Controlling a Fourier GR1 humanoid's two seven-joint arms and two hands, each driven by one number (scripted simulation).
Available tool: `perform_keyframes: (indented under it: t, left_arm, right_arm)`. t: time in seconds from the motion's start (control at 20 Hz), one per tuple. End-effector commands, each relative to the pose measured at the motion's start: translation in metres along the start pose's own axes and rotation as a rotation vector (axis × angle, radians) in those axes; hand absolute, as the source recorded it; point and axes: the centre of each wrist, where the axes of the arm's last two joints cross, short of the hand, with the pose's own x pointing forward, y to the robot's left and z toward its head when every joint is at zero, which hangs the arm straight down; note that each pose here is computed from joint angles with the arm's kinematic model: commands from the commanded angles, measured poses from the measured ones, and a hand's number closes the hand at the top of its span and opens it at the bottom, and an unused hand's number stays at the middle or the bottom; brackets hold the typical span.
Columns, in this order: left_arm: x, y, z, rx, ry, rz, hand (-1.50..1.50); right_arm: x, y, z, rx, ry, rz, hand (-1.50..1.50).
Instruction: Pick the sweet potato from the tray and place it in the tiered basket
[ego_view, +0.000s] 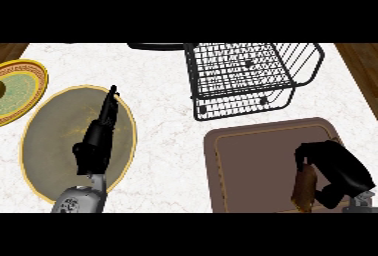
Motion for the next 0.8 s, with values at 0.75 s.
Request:
perform_keyframes:
  t: [0.75]
  left_arm:
    - [-0.016, -0.007, -0.003, -0.029, 0.020, -0.013, 0.00]
  right_arm:
    - [0.264, -0.096, -0.051, -0.271, 0.446, 0.228, 1.50]
